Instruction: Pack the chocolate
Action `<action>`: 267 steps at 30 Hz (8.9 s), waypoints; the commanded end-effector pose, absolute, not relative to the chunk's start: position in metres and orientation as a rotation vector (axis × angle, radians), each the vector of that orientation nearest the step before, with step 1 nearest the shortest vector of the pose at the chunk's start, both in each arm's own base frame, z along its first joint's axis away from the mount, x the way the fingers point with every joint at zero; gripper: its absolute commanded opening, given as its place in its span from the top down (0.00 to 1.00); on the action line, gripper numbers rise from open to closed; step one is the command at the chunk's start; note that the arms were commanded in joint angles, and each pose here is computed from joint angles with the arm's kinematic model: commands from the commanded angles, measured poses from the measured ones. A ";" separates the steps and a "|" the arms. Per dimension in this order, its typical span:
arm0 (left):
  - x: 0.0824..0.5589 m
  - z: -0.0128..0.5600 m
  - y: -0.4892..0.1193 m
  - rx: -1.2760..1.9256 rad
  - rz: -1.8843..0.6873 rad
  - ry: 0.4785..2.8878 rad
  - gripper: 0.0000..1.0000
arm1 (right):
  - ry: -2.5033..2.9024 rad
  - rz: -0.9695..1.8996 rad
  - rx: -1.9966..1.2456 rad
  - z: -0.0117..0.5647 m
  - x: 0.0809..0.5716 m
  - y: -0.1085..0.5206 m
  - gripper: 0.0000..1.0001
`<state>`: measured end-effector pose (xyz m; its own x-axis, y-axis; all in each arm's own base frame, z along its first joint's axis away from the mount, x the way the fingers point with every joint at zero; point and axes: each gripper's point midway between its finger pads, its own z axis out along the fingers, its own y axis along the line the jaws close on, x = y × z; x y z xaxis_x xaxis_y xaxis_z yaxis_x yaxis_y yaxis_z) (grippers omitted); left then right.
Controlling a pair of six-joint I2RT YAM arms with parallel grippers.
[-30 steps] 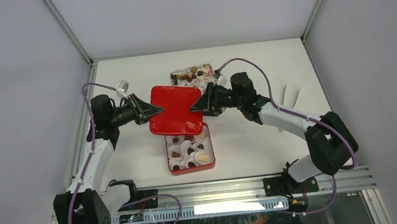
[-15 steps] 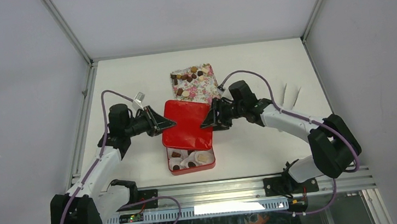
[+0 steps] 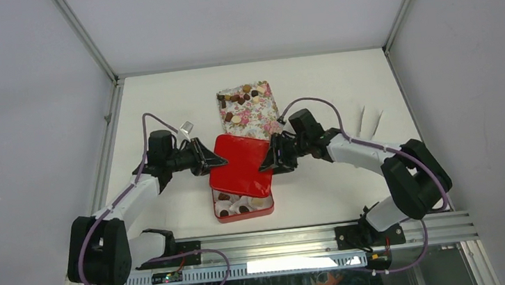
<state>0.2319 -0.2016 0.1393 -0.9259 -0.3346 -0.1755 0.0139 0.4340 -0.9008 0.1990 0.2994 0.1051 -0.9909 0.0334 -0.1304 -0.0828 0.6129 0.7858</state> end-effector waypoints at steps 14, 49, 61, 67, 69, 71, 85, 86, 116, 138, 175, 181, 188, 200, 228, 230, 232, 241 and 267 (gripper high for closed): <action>0.188 0.121 -0.207 -0.285 -1.516 2.684 0.69 | 2.640 1.271 -0.211 0.104 0.217 0.310 0.57; 0.170 0.090 -0.152 -0.688 -0.861 2.902 0.21 | 2.724 1.166 -0.327 0.087 0.190 0.303 0.60; 0.172 0.075 -0.156 -0.713 -0.875 2.923 0.37 | 2.730 1.176 -0.342 0.091 0.179 0.299 0.54; 0.169 0.076 -0.159 -0.712 -0.913 2.932 0.49 | 2.750 1.189 -0.339 0.090 0.172 0.297 0.59; 0.165 0.077 -0.161 -0.720 -0.944 2.938 0.52 | 2.760 1.222 -0.358 0.091 0.167 0.298 0.60; 0.162 0.079 -0.164 -0.716 -0.984 2.945 0.52 | 2.773 1.244 -0.372 0.091 0.161 0.297 0.60; 0.155 0.075 -0.171 -0.768 -1.055 2.973 0.56 | 2.937 1.398 -0.362 0.066 0.127 0.296 0.53; 0.155 0.073 -0.171 -0.767 -1.055 2.978 0.56 | 2.939 1.390 -0.353 0.064 0.128 0.297 0.54; 0.199 0.070 -0.176 -0.716 -1.022 2.910 0.67 | 2.841 1.254 -0.525 0.072 0.156 0.298 0.53; 0.188 0.063 -0.175 -0.708 -1.035 2.946 0.72 | 2.266 0.940 -0.714 0.087 0.141 0.267 0.35; 0.179 0.069 -0.176 -0.640 -1.070 2.976 0.79 | 2.146 0.724 -0.505 0.115 0.136 0.233 0.32; 0.179 0.072 -0.176 -0.631 -1.074 2.971 0.80 | 2.251 0.836 -0.111 0.146 0.168 0.238 0.19; 0.179 0.075 -0.176 -0.612 -1.077 2.964 0.80 | 2.456 1.076 0.027 0.131 0.192 0.266 0.32; 0.179 0.078 -0.176 -0.574 -1.084 2.951 0.78 | 2.555 1.096 -0.014 0.100 0.207 0.283 0.40; 0.223 0.105 -0.155 -0.476 -0.842 2.783 0.35 | 2.631 1.013 -0.057 0.069 0.202 0.273 0.83; 0.237 0.109 -0.150 -0.502 -0.785 2.722 0.35 | 2.635 1.010 -0.059 0.068 0.201 0.272 0.83; 0.252 0.116 -0.145 -0.549 -0.743 2.666 0.36 | 2.636 1.010 -0.062 0.067 0.201 0.272 0.83; 0.284 0.107 -0.162 -0.534 -0.870 2.668 0.40 | 2.640 1.020 -0.076 0.066 0.200 0.274 0.83; 0.277 0.119 -0.182 -0.418 -1.120 2.635 0.63 | 2.654 1.032 -0.137 0.070 0.198 0.277 0.84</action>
